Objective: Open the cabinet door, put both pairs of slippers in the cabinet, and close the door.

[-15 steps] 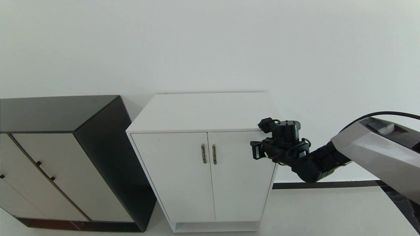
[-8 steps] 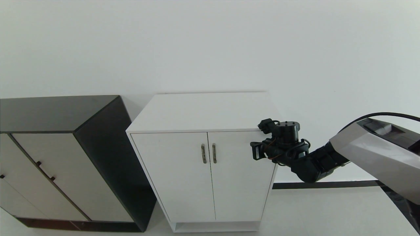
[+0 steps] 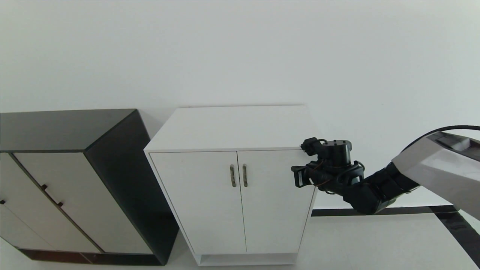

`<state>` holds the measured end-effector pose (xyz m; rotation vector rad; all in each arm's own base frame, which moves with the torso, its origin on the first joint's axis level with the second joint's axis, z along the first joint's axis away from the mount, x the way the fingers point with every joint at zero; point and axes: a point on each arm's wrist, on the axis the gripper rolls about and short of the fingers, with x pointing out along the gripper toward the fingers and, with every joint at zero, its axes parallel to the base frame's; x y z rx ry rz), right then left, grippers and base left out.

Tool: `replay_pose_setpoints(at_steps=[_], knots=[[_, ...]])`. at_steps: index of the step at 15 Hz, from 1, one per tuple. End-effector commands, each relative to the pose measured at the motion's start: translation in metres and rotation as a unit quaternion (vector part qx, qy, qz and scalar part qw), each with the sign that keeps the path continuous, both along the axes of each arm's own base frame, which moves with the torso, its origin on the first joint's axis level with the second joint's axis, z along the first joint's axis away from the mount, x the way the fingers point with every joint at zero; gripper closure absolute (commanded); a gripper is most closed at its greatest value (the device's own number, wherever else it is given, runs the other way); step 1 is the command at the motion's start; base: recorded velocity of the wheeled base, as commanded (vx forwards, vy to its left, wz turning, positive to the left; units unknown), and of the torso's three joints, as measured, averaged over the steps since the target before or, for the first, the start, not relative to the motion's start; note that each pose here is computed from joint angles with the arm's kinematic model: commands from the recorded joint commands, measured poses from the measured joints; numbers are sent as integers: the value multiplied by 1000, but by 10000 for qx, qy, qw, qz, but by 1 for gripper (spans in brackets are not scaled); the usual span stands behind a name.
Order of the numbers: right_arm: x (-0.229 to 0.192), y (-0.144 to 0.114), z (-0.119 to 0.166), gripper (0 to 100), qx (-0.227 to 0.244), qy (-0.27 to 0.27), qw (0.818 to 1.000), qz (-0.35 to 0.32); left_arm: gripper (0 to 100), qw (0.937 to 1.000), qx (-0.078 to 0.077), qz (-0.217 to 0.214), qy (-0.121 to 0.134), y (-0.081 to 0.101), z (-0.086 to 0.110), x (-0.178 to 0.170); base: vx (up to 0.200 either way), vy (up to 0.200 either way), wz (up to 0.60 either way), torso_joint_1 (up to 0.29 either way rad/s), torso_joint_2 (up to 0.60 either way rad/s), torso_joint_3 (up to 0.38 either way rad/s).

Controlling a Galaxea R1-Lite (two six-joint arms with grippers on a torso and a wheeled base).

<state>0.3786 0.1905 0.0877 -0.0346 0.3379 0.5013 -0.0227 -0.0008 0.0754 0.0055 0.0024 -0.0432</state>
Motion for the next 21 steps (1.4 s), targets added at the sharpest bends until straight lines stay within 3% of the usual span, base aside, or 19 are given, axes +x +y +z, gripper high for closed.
replay_pose_setpoints(at_steps=[1,9,14,21], knots=[[-25,-13,26,100,43,-105,9999,-69,100,10000,3,-6,2,0,0,0,0,0,0,0,0,0],[-113,-79,25,100,-94,-67,9979,-639,100,10000,-5,1,-5,0,0,0,0,0,0,0,0,0],[-176,-145,28,100,-166,39,9885,-1504,100,10000,-5,-6,-5,0,0,0,0,0,0,0,0,0],[-250,-181,28,100,-311,-367,9751,-2165,100,10000,-35,1,-4,0,0,0,0,0,0,0,0,0]])
